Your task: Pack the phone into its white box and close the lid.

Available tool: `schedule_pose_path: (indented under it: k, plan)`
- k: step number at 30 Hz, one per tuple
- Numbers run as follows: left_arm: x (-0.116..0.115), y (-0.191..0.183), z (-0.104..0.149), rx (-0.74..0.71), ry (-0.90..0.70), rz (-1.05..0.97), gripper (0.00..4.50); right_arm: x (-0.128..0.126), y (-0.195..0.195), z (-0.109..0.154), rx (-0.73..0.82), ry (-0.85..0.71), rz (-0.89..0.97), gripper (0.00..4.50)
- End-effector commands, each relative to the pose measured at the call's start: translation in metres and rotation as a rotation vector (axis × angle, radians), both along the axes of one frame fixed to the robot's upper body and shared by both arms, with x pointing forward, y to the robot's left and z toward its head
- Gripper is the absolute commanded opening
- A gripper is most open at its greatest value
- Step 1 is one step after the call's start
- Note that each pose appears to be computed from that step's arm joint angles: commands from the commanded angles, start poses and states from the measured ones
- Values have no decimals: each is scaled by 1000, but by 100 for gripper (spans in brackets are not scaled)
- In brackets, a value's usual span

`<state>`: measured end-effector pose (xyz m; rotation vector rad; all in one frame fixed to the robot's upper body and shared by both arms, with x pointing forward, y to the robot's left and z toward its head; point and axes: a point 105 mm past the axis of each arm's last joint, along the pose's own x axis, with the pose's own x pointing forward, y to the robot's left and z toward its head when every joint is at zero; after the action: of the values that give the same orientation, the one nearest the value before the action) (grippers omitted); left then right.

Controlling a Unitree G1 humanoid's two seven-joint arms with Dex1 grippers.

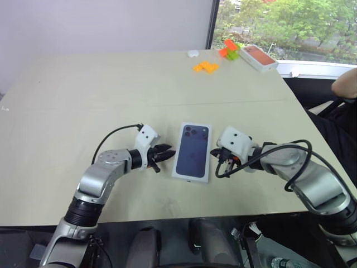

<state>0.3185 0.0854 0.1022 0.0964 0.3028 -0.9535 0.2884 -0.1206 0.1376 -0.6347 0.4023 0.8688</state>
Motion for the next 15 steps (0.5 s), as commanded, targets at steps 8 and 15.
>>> schedule_pose_path:
  k: [8, 15]
  plan:
    - [-4, 3, 31, -121, -34, -31, 145, -5, -11, 19, -6, -53, 28, 0]
    - [20, 15, 59, -191, -90, 43, 145, -13, -18, 30, 14, -79, 80, 0]
